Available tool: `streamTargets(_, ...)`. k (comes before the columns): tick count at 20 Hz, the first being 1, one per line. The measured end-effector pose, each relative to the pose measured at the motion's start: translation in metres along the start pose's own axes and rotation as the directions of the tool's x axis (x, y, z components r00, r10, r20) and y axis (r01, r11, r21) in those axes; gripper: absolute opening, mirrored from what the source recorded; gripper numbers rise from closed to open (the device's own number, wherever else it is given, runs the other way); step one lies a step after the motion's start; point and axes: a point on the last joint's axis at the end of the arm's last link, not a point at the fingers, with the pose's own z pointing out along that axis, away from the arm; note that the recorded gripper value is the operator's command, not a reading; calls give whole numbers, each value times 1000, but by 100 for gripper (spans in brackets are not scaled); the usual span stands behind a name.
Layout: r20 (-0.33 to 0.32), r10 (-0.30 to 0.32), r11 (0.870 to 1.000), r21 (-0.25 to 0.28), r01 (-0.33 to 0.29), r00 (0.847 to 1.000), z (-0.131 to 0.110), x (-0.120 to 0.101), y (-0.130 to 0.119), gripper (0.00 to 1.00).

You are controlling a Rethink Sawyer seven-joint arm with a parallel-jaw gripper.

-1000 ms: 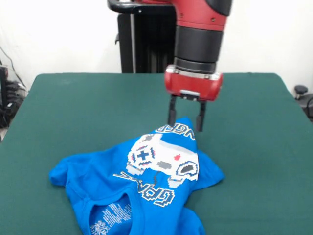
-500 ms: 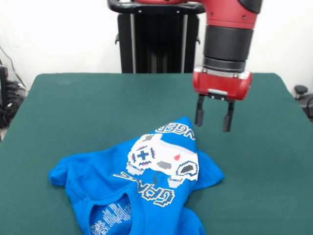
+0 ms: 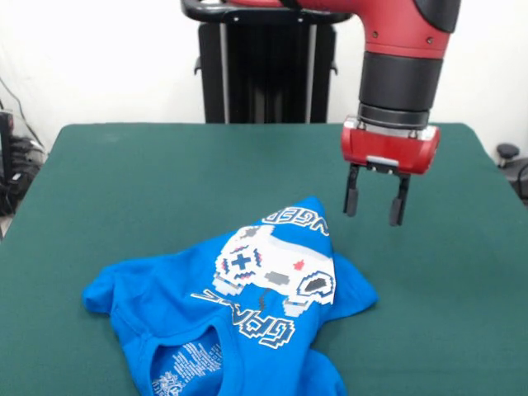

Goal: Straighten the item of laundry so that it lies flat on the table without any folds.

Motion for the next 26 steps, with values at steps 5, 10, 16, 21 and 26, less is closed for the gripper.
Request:
streamTargets(5,1,-8,1000,1,8,1000,0,2,3,100)
streamTargets(10,22,-42,999,14,42,999,2,-1,13,100)
streamTargets(16,22,-84,996,29,83,996,18,-15,29,100)
streamTargets(21,3,-111,993,49,111,994,33,-28,35,100)
streamTargets(26,14,-142,988,64,141,990,60,-34,42,100)
